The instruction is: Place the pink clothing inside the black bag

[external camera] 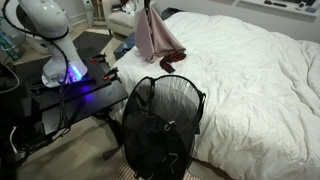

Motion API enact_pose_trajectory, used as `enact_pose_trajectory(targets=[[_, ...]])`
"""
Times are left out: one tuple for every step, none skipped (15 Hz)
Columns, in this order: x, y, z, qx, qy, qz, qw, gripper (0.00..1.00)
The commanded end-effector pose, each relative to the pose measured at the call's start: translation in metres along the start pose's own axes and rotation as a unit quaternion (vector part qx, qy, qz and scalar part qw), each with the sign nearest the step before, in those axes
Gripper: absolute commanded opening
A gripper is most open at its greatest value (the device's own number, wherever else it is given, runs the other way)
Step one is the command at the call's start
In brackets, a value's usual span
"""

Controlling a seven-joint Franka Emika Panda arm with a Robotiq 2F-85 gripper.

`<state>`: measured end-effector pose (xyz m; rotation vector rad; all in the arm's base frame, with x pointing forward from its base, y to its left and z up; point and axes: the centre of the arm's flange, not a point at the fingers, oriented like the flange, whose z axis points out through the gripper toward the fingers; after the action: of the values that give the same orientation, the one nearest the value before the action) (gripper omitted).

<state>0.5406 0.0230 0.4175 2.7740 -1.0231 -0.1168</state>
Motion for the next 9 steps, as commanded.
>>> enact_pose_trajectory(targets=[[0.001,0.027,-0.063,0.011,0.052,0.087,0.9948,0.01],[0.004,0.037,-0.078,0.019,0.065,0.112,0.9914,0.01],[0.005,0.047,-0.092,0.025,0.075,0.136,0.9876,0.01],[0.007,0.060,-0.105,0.030,0.083,0.162,0.9828,0.01],[0.008,0.073,-0.117,0.036,0.093,0.189,0.9769,0.01],[0.009,0.086,-0.128,0.039,0.101,0.213,0.9711,0.01],[0.009,0.099,-0.138,0.043,0.104,0.236,0.9653,0.01],[0.008,0.115,-0.146,0.046,0.108,0.260,0.9586,0.01],[0.009,0.127,-0.156,0.048,0.111,0.282,0.9518,0.01]])
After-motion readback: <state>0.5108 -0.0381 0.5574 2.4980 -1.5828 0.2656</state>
